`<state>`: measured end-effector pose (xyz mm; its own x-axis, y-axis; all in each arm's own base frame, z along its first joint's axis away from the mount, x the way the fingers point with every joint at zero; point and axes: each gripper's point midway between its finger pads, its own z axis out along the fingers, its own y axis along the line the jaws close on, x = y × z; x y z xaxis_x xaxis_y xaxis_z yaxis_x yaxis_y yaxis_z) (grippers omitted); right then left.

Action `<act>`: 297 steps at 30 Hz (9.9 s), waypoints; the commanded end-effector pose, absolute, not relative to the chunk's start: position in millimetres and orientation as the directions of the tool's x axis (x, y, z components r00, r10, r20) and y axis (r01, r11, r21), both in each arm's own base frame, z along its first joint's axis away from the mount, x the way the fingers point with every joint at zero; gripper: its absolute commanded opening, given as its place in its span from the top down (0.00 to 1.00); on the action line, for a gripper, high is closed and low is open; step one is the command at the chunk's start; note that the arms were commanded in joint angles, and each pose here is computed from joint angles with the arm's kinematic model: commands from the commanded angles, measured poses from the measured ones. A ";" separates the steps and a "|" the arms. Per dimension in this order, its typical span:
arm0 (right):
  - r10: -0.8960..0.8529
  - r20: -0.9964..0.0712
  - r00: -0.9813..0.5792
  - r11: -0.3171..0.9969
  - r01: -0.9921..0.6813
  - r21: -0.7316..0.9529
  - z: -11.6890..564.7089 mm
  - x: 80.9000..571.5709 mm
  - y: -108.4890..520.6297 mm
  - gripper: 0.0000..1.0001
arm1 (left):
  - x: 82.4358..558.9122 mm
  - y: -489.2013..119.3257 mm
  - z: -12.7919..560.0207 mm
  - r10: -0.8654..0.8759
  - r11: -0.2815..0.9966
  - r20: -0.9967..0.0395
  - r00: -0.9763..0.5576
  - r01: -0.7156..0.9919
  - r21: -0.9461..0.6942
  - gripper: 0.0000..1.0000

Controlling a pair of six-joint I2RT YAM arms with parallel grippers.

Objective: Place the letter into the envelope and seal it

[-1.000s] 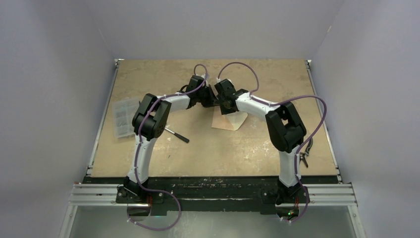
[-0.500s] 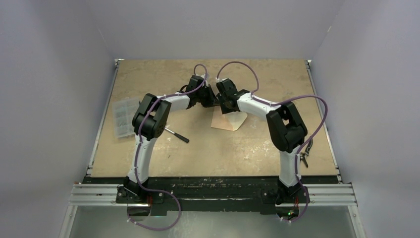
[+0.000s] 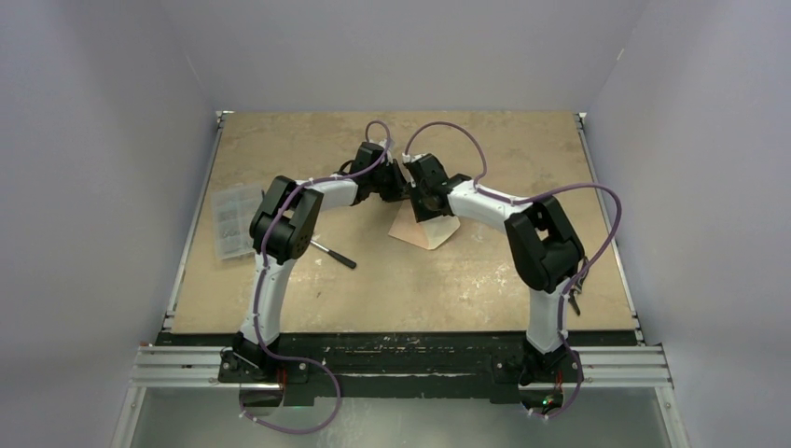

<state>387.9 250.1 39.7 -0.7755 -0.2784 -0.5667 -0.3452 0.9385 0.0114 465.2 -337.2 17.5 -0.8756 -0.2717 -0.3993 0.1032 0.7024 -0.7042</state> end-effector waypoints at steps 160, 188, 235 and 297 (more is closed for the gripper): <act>0.624 -0.353 -0.697 0.691 0.282 0.666 39.5 360.8 63.8 0.56 | 440.2 -313.3 107.5 -0.211 0.600 -0.416 -0.884 0.219 -0.770 0.51; 0.437 -0.356 -0.826 0.775 0.145 0.615 36.8 330.9 122.1 0.64 | 397.1 -302.4 78.7 -0.103 0.649 -0.345 -0.933 0.200 -0.734 0.73; 0.166 -0.546 -0.821 0.784 -0.226 0.578 44.0 402.2 239.7 0.76 | 380.1 -291.5 -20.7 0.033 0.846 -0.295 -0.955 0.184 -0.501 0.87; -0.109 -0.574 -0.812 0.965 -0.226 0.136 19.7 365.2 244.0 0.89 | 376.4 -283.2 -41.8 0.008 0.869 -0.268 -0.963 0.139 -0.474 0.91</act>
<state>368.5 242.0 24.3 -0.8015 -0.0716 -0.5937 -0.2001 0.9677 0.1535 395.6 -313.7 19.0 -0.9375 -0.0095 -0.3477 0.2156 0.7685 -0.6024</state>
